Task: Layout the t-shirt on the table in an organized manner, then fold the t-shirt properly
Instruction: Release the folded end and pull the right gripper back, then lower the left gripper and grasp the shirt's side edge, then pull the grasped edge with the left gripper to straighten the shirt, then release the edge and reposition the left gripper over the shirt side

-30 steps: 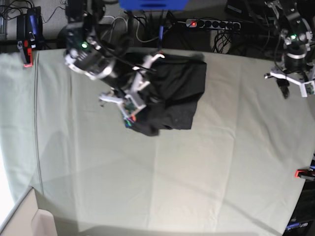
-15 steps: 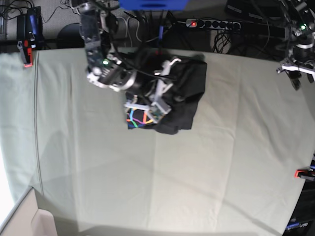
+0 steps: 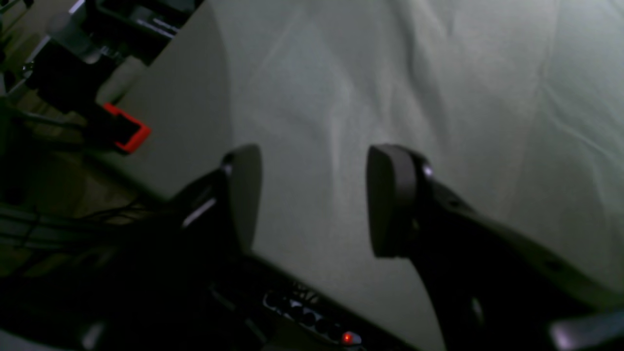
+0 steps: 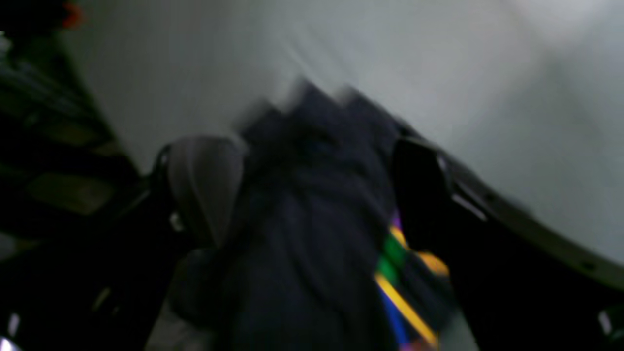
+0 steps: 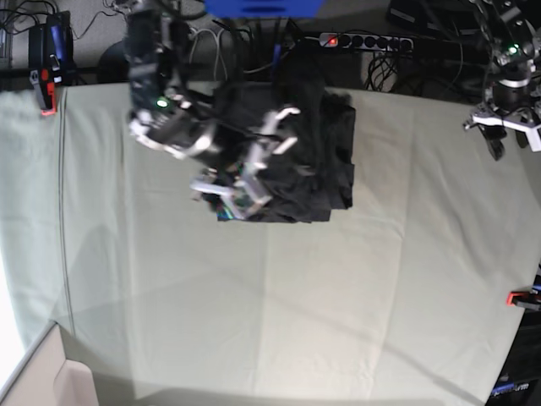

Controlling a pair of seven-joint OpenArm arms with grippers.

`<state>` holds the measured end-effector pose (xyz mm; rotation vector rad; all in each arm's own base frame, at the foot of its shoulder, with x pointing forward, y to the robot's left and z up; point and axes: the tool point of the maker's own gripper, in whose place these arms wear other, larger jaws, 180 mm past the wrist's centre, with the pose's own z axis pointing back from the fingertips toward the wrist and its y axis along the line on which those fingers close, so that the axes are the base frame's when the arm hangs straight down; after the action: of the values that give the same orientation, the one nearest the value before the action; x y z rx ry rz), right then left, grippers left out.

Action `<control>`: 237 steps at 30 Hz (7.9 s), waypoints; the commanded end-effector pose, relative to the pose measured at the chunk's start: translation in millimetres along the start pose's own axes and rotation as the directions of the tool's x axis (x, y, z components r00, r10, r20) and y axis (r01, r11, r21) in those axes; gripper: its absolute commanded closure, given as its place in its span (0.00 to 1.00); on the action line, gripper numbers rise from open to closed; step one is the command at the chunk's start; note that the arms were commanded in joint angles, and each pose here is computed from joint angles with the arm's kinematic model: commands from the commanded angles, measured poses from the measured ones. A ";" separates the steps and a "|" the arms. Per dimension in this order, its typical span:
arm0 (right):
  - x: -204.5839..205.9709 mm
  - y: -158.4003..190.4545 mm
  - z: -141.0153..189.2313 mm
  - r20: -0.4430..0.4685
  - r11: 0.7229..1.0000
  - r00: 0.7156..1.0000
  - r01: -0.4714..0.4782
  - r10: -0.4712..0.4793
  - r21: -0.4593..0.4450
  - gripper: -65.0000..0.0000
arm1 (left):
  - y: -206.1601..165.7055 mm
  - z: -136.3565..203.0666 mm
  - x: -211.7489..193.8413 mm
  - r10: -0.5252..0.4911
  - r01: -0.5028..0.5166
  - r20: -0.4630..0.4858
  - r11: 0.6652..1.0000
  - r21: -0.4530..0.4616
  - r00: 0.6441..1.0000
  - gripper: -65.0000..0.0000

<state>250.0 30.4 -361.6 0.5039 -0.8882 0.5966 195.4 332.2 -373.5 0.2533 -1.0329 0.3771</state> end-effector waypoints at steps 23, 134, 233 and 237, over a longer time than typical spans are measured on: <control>-16.5 -60.3 -37.1 -0.095 1.000 0.995 -0.023 0.024 0.007 0.21 | -53.6 9.2 14.4 0.058 -0.051 0.065 0.994 -0.097 0.996 0.48; -47.2 -121.7 112.5 -0.098 0.931 0.995 -0.045 0.011 -0.362 0.20 | -266.6 67.2 5.9 0.228 -0.287 -0.182 0.626 -0.725 0.957 0.34; -56.9 -115.7 113.9 -0.113 0.935 0.994 -0.032 -0.009 -0.352 0.20 | -197.5 74.4 -18.1 0.148 -0.237 -0.191 0.733 -0.638 0.970 0.66; -57.2 -115.2 112.8 -0.113 0.936 0.994 -0.031 -0.009 -0.349 0.20 | -214.6 62.3 -9.6 0.153 -0.230 -0.173 0.710 -0.665 0.973 0.60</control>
<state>229.0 -142.9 -378.0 0.1298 -0.8169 0.4524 236.3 113.4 -359.6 -0.5380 -1.0258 0.1730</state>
